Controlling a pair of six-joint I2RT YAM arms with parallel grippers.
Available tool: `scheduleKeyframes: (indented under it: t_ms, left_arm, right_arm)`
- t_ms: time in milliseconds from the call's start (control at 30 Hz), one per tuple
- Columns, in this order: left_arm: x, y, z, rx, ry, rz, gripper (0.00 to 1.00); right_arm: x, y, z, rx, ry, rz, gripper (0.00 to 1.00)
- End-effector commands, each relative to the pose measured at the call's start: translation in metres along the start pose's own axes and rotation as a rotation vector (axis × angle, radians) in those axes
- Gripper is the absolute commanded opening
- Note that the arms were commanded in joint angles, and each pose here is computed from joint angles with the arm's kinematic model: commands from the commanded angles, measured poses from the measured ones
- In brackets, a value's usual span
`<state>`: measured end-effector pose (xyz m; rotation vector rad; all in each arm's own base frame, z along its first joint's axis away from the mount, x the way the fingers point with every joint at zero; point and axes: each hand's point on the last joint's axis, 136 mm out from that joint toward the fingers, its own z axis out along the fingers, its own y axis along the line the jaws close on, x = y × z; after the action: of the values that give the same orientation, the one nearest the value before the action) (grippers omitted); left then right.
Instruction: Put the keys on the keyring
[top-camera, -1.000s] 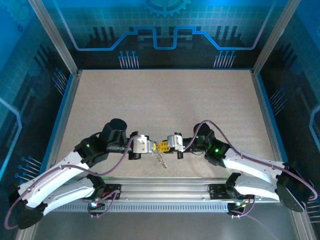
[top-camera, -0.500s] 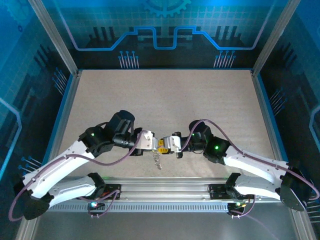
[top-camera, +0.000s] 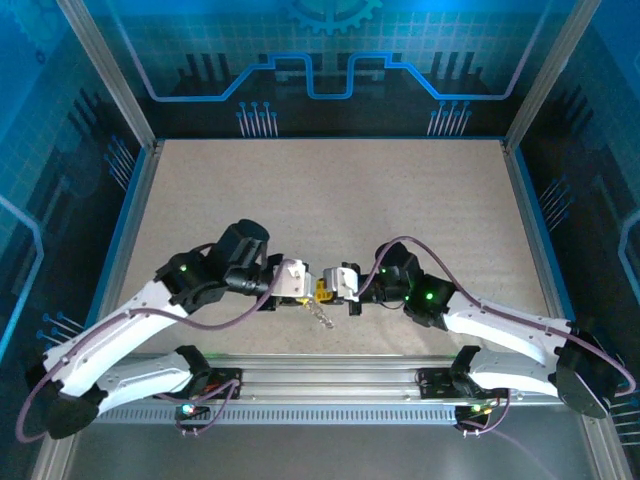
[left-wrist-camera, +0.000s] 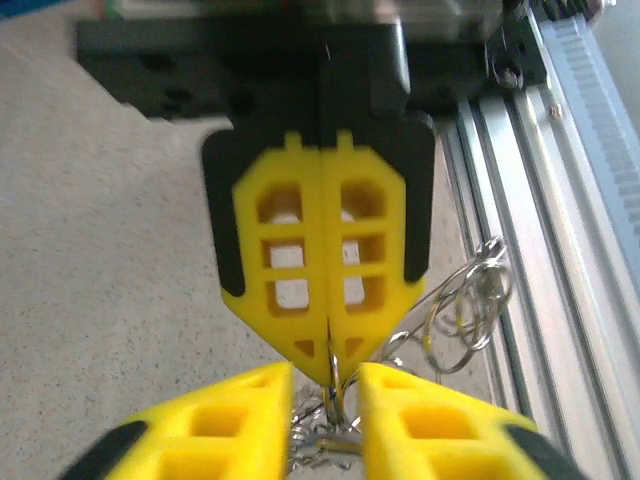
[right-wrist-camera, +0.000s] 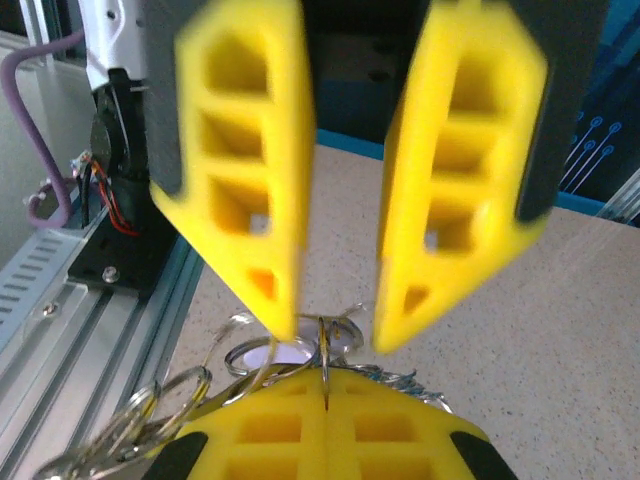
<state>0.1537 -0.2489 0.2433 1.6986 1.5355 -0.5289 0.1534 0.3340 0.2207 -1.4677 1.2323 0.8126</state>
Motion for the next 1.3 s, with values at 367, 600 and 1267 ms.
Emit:
scheduleKeyframes:
  t_ms: [367, 600, 1267]
  left_arm:
    - [-0.004, -0.007, -0.032, -0.157, -0.13, -0.015, 0.18]
    - [-0.007, -0.005, -0.018, -0.102, -0.12, 0.002, 0.08]
    - [-0.008, -0.009, -0.004, -0.037, -0.125, 0.043, 0.12]
  right_arm:
    - [-0.041, -0.006, -0.011, 0.052, -0.225, 0.052, 0.0]
    - [-0.044, 0.001, -0.009, 0.029, -0.23, 0.018, 0.0]
    - [-0.058, 0.021, 0.004, -0.062, -0.24, -0.114, 0.0]
